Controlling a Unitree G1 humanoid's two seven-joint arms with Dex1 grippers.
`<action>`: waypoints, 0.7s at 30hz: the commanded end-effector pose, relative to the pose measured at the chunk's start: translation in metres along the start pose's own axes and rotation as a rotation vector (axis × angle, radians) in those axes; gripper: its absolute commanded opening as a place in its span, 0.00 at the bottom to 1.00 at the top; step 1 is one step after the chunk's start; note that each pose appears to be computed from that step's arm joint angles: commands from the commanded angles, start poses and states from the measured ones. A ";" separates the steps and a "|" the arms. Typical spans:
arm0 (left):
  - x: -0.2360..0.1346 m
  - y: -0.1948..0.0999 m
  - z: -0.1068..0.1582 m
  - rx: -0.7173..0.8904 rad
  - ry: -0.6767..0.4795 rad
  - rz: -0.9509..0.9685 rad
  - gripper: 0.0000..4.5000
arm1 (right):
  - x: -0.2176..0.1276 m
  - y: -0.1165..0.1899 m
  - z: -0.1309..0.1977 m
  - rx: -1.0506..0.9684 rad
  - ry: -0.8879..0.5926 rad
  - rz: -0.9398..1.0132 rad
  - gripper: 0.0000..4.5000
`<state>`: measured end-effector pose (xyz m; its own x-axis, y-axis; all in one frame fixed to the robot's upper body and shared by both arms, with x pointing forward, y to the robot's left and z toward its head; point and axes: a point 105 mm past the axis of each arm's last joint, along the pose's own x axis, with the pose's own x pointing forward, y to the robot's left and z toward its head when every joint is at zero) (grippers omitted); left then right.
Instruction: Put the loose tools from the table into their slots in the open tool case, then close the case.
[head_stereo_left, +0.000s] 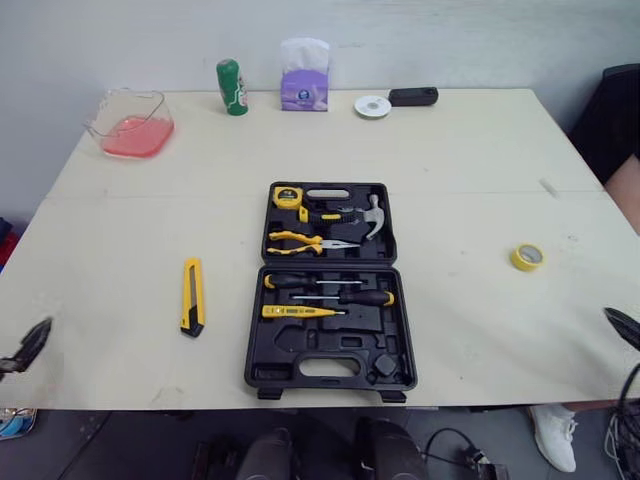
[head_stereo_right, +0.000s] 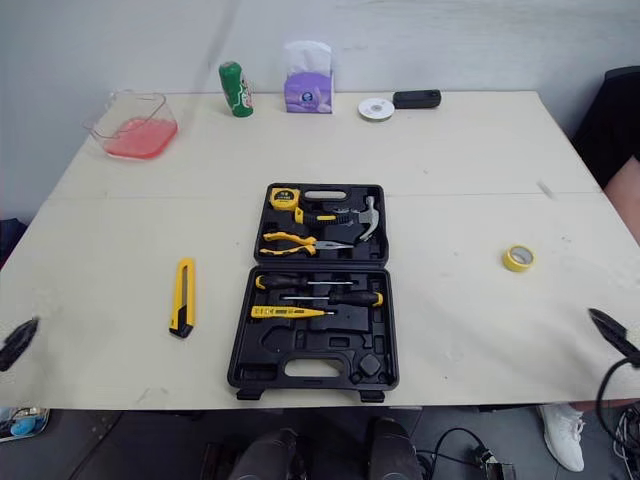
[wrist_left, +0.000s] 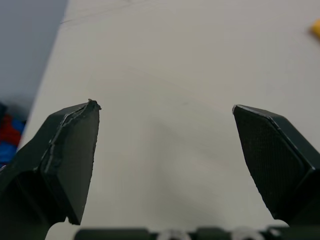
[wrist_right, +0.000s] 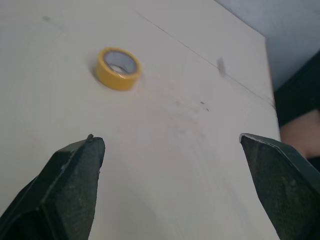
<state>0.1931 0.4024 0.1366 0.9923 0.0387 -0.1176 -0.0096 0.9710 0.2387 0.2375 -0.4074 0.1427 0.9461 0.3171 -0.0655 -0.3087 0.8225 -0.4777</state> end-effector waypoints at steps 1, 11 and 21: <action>0.004 -0.020 0.026 0.004 -0.047 -0.033 0.99 | 0.028 0.023 0.036 0.000 -0.153 0.141 1.00; 0.020 -0.094 0.042 -0.098 0.158 -0.084 0.99 | 0.078 0.074 0.097 0.068 -0.369 0.414 1.00; 0.036 -0.148 0.057 -0.173 0.330 -0.153 0.99 | 0.082 0.123 0.114 -0.011 -0.435 0.723 1.00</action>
<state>0.2399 0.2552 0.1499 0.8969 -0.0585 -0.4384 0.0642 0.9979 -0.0018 0.2697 -0.2344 0.1693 0.4360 0.8993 -0.0336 -0.8217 0.3826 -0.4223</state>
